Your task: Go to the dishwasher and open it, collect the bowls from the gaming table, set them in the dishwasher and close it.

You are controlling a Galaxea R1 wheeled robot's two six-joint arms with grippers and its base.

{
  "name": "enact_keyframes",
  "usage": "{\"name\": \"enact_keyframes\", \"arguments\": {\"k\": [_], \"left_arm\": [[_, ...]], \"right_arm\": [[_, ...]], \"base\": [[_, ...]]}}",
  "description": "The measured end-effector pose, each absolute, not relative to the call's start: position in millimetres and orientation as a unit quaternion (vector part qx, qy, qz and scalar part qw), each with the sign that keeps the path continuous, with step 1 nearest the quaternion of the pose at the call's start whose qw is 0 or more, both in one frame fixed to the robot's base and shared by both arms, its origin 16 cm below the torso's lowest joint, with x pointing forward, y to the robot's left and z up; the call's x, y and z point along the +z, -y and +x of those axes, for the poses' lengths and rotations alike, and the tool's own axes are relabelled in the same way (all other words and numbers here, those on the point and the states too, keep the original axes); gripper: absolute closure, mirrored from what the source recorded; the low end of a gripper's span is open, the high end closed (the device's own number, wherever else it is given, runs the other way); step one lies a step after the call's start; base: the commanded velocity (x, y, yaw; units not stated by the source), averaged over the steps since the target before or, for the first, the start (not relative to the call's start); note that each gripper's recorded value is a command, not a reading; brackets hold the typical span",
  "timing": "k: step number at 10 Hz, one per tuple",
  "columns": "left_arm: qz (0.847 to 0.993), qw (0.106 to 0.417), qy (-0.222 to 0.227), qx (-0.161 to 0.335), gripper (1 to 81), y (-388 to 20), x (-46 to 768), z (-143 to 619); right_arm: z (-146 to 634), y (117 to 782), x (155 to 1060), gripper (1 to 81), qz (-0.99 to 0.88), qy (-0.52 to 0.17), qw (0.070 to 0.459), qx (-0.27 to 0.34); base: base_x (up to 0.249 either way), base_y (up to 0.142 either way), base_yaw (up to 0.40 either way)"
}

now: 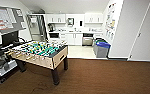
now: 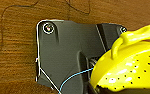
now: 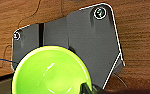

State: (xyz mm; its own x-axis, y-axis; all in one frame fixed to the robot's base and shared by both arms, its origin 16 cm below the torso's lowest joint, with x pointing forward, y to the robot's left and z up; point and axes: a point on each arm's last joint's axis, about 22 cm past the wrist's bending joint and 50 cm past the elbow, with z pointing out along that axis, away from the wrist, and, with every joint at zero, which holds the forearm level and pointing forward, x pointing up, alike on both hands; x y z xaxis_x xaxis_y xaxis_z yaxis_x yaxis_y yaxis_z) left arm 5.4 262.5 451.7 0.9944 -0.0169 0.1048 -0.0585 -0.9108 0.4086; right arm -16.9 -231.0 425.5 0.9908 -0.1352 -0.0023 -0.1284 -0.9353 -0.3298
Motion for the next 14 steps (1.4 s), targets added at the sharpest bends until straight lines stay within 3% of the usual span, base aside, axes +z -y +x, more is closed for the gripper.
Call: {"name": "enact_keyframes", "arguments": {"k": [8, 14], "left_arm": [[0.976, 0.21, 0.019, 0.05, 81.1, -262.7, 451.7, 6.1], [0.976, 0.21, 0.019, 0.049, 81.1, -262.6, 451.7, 4.5]], "right_arm": [[-19.4, 232.1, 425.4, 81.1, -0.984, -0.067, 0.166, -0.009], [-21.0, 230.7, 425.2, 81.1, -0.984, -0.067, 0.166, -0.008]], "base": [[0.112, -0.068, 0.0], [0.112, 0.0, 0.0]]}}
